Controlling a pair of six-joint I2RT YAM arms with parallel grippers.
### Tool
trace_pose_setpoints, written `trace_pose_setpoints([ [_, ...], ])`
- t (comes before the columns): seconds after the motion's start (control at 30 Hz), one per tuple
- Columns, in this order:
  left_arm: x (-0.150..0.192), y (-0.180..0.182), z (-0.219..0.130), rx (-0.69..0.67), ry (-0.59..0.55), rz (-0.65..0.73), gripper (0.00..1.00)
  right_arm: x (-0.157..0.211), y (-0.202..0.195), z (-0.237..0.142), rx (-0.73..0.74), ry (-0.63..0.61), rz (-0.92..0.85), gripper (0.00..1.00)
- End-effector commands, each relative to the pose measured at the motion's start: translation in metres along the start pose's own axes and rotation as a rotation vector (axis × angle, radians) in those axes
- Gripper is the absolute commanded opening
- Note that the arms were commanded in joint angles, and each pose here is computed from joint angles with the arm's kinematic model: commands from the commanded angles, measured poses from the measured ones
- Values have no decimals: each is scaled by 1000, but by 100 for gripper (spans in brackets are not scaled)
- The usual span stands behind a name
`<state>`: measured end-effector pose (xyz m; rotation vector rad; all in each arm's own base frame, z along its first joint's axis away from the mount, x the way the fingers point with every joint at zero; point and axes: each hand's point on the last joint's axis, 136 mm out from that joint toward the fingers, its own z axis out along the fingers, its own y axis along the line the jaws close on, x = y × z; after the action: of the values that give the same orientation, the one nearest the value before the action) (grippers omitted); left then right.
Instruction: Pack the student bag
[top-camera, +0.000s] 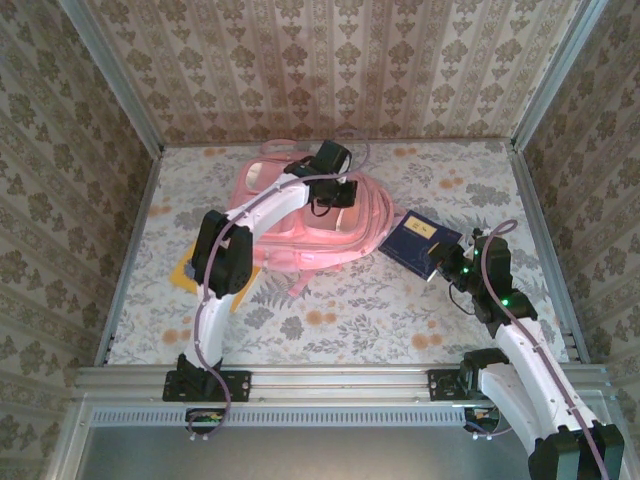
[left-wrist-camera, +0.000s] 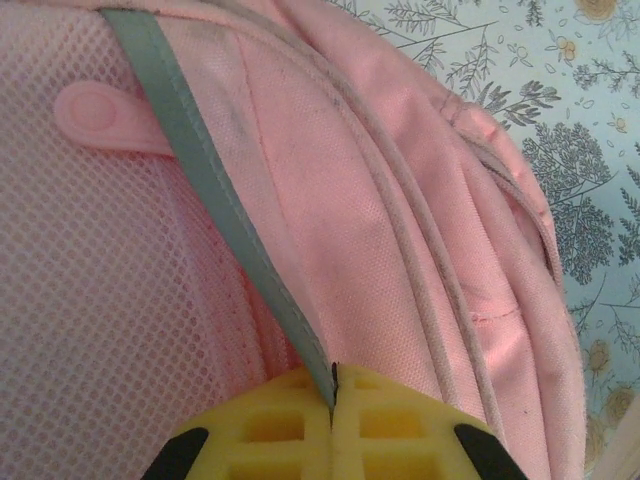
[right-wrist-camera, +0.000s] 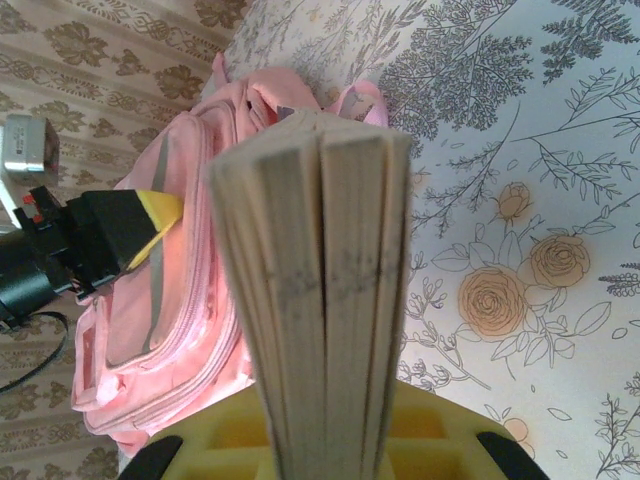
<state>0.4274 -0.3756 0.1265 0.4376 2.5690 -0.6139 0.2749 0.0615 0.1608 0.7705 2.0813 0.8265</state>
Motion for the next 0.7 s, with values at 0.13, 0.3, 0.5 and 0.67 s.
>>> trace_pose_setpoints([
  [0.13, -35, -45, -88, 142, -89, 120, 0, -25, 36, -32, -38, -73, -55, 0],
  [0.3, -47, -61, -152, 235, -165, 139, 0, -37, 51, -48, -27, -95, -106, 0],
  [0.5, -56, -61, -219, 366, -239, 109, 0, -39, 73, -46, -66, -39, -184, 3],
  [0.67, -59, -58, -258, 455, -278, 124, 0, -22, 124, -38, -350, 93, -163, 3],
])
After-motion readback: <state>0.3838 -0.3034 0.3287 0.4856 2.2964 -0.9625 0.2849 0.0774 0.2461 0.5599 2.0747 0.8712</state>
